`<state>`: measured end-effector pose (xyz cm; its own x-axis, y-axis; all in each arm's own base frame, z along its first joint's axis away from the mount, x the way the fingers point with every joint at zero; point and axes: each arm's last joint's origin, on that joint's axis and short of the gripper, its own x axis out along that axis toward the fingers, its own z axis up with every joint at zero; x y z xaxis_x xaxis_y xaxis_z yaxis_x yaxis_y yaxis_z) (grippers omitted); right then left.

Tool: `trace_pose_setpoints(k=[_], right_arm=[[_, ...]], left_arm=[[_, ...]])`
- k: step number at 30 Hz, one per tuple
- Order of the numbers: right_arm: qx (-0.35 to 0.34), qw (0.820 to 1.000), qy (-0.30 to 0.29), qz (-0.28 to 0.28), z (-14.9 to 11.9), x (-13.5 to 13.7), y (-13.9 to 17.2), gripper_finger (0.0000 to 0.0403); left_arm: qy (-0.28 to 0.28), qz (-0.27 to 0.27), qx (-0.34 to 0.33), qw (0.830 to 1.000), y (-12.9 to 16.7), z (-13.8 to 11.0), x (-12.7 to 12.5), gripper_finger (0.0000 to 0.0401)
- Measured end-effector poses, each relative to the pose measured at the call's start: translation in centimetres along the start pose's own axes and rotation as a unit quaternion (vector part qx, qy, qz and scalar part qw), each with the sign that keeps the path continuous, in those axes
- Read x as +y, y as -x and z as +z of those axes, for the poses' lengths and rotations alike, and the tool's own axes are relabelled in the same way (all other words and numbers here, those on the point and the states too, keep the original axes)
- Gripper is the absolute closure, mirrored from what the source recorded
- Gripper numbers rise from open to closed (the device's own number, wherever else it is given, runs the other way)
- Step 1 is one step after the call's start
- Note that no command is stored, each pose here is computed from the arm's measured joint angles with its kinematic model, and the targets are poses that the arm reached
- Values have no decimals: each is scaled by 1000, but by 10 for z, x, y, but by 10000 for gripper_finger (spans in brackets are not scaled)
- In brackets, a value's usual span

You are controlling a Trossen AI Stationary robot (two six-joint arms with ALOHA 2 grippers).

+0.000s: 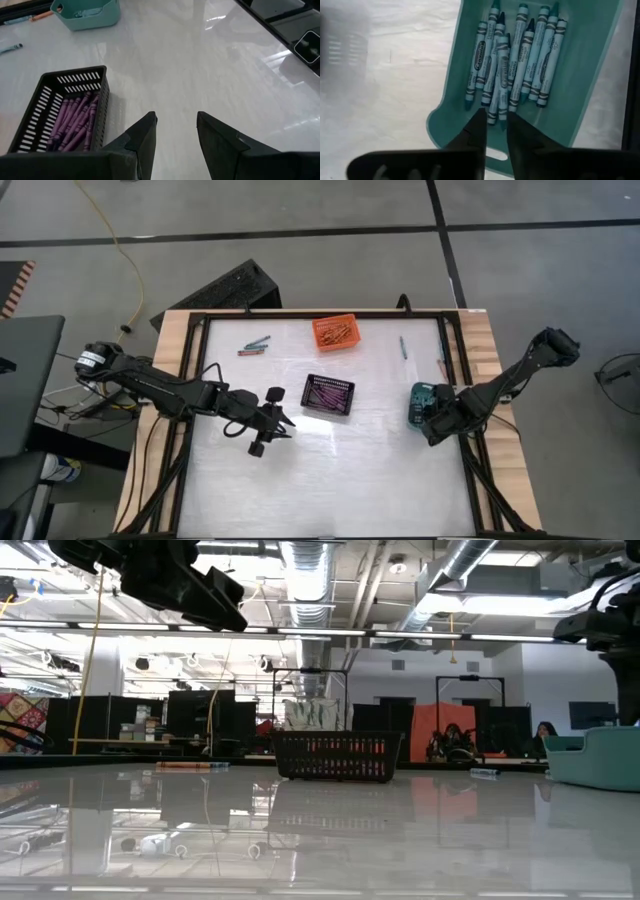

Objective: Sort crayons
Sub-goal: Put the light blue green crayon into the green bin, then put the blue green crayon into the green bin

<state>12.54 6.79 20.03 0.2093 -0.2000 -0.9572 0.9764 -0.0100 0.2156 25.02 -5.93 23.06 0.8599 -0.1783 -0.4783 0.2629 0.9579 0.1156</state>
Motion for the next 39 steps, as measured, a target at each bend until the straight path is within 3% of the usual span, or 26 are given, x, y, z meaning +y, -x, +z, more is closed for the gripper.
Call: trace_pose_setpoints(k=[12, 21, 28, 33, 39], right_arm=[[-15, 1000, 19, 12, 1, 1, 1, 315], [-130, 984, 61, 110, 16, 27, 34, 315], [-190, 975, 66, 92, 62, 57, 22, 315], [-187, 974, 85, 92, 113, 82, -5, 315], [-145, 986, 76, 20, 168, 85, -53, 315]], left_arm=[[5, 0, 2, 1000, 0, 0, 0, 269], [7, 1, 1, 1000, 0, 0, 0, 269], [4, 2, 1, 1000, 0, 0, 0, 269], [4, 3, 1, 1000, 0, 0, 0, 269], [10, 2, 4, 1000, 0, -1, 0, 269]])
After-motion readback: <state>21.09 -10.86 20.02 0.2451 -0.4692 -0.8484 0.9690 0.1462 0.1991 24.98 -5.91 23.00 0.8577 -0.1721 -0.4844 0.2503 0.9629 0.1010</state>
